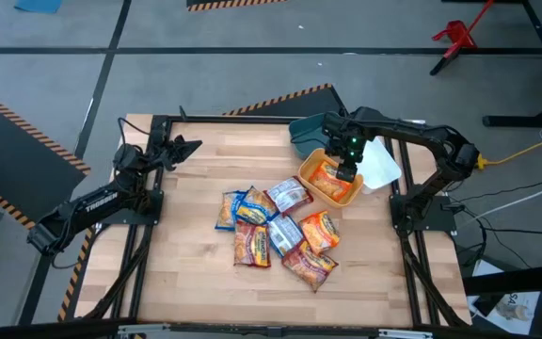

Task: Sort Maruchan noodles
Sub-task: Put the orange noodle pack into the yellow bin

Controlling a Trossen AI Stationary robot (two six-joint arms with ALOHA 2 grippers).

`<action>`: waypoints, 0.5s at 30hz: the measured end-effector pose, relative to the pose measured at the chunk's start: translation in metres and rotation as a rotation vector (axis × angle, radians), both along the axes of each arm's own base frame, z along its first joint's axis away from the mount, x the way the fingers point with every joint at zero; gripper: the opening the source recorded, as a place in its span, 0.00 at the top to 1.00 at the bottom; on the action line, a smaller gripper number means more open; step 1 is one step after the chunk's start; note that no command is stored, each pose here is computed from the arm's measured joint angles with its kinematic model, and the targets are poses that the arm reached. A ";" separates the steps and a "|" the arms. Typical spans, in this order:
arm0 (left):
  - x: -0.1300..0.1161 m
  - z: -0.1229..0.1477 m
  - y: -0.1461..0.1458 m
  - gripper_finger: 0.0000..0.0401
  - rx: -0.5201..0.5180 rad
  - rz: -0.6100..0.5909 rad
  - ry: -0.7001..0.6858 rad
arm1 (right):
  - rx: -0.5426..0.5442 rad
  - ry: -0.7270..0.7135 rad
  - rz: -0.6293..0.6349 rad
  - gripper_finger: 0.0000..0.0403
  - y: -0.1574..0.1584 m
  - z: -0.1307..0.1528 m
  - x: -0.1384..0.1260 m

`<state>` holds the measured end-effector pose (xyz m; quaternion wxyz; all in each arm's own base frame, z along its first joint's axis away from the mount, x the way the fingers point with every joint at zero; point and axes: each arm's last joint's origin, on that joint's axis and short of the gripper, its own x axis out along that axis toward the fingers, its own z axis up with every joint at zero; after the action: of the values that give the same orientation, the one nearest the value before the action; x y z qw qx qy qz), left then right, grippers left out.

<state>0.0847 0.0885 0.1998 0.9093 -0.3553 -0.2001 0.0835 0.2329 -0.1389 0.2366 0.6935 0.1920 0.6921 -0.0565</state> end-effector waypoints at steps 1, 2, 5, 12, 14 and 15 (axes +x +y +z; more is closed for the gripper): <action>0.000 0.000 0.000 1.00 -0.001 0.004 -0.001 | 0.015 -0.015 -0.011 0.58 0.000 0.005 0.002; 0.000 0.000 0.000 1.00 -0.002 0.007 -0.002 | 0.035 -0.034 -0.020 0.58 0.002 0.011 0.004; 0.000 0.000 0.000 1.00 -0.003 0.015 -0.004 | 0.124 -0.097 -0.082 0.57 0.011 0.030 0.014; 0.000 0.000 0.001 1.00 -0.006 0.022 -0.007 | 0.339 -0.087 -0.216 0.57 0.073 0.057 0.028; 0.000 0.000 0.000 1.00 -0.004 0.015 -0.005 | 0.319 -0.051 -0.198 0.57 0.100 0.060 0.027; 0.000 0.000 0.000 1.00 -0.003 0.009 -0.003 | 0.295 -0.024 -0.192 0.57 0.114 0.059 0.026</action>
<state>0.0846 0.0887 0.1998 0.9081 -0.3559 -0.2028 0.0873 0.2591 -0.0249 0.2958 0.6574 0.3574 0.6631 -0.0179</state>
